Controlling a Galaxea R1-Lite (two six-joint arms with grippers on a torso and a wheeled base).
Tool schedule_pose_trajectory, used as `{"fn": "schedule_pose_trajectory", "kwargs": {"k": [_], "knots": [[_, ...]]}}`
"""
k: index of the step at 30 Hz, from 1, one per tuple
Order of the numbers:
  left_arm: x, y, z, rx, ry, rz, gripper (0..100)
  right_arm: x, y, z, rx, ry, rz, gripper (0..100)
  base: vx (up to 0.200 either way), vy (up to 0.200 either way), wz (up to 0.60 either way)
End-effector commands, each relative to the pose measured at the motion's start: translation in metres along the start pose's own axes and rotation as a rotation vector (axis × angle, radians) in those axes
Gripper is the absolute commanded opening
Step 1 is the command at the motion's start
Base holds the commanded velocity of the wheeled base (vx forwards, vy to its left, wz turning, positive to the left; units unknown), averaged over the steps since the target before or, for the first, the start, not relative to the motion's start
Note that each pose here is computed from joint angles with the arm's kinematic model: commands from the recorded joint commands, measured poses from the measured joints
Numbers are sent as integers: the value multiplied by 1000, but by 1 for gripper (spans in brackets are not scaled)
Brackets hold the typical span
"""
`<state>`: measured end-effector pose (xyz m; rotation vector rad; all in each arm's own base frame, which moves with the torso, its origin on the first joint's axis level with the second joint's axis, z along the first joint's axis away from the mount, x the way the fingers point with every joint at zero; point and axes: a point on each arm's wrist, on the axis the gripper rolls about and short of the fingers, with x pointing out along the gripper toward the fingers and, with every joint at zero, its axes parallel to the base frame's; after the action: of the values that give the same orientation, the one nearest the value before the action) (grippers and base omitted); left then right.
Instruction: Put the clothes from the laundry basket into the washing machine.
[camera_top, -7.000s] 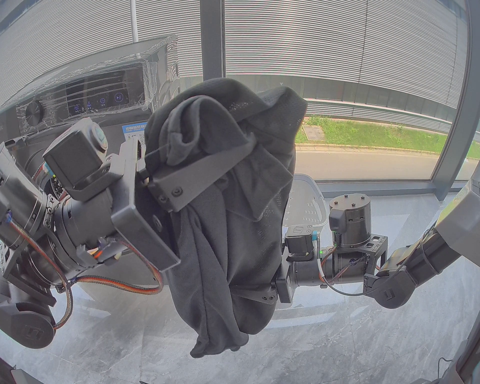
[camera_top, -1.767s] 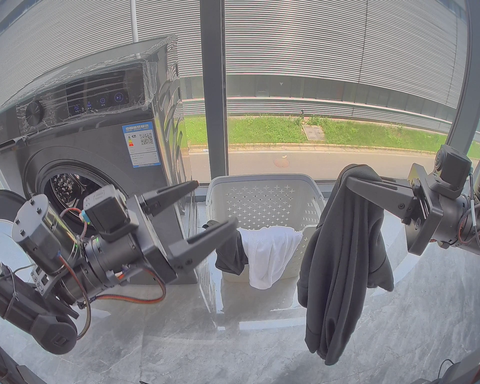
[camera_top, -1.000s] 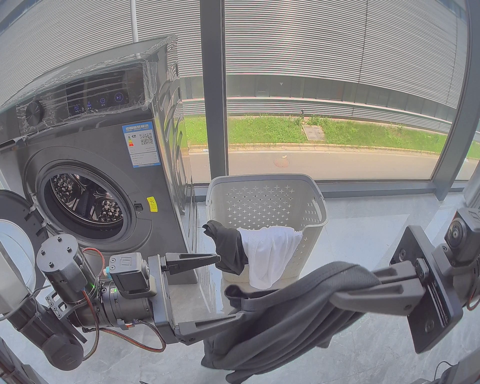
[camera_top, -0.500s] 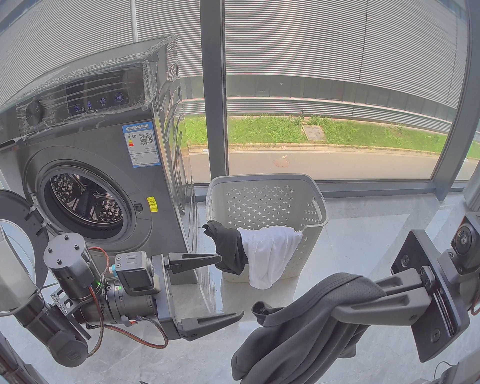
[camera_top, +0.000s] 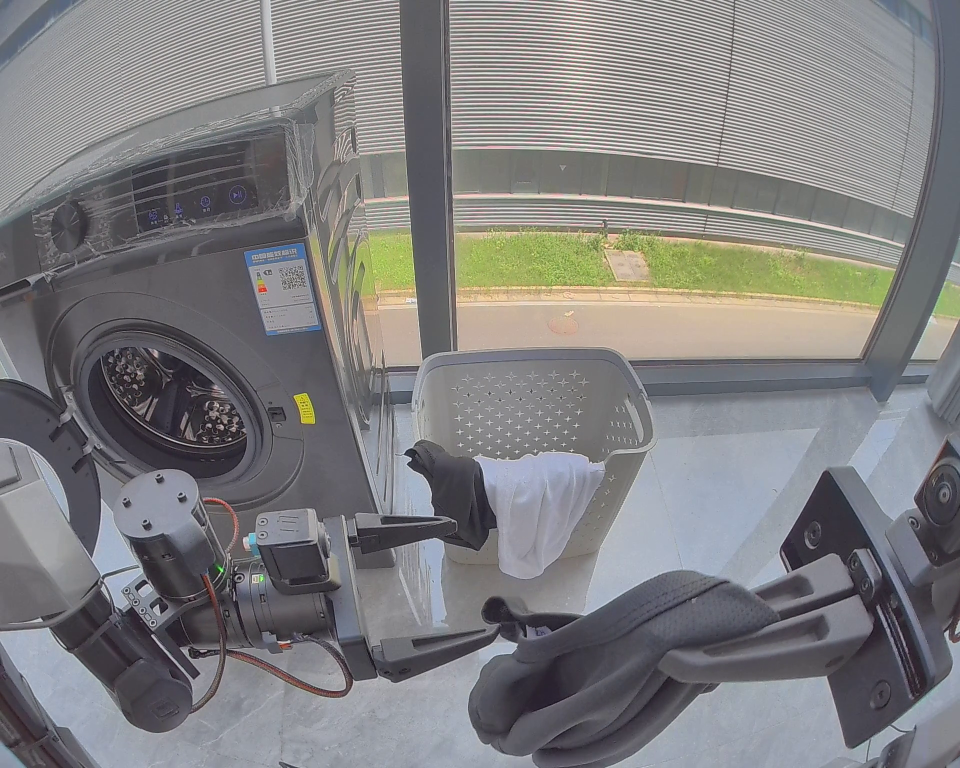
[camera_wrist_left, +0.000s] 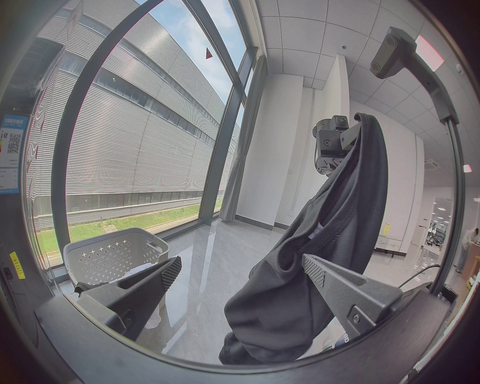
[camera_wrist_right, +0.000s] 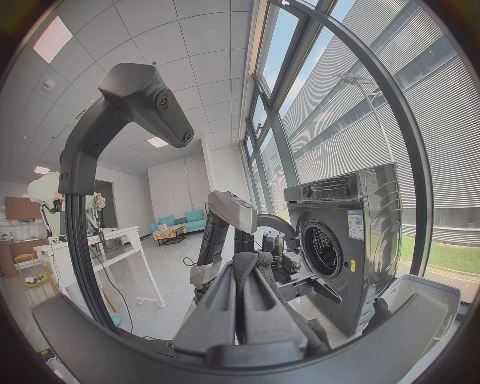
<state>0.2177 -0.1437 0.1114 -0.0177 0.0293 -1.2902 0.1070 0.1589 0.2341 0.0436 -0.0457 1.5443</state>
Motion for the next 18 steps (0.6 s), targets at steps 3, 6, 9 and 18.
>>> {"fn": "schedule_pose_trajectory", "kwargs": {"k": [3,6,9,18], "knots": [[3,0,-5,-12,13,-6,100,2,1,0,0,-1,10,0,0,0,0],[11,-2,-3,0,1,-35,100,5,4,5,-8,-13,32,0,0,0,0],[14,-8,-2,2,-1,-60,100,6,3,5,-8,-13,32,0,0,0,0],[21,-26,5,16,-20,-131,100,4,3,2,0,-6,24,0,0,0,0]]}}
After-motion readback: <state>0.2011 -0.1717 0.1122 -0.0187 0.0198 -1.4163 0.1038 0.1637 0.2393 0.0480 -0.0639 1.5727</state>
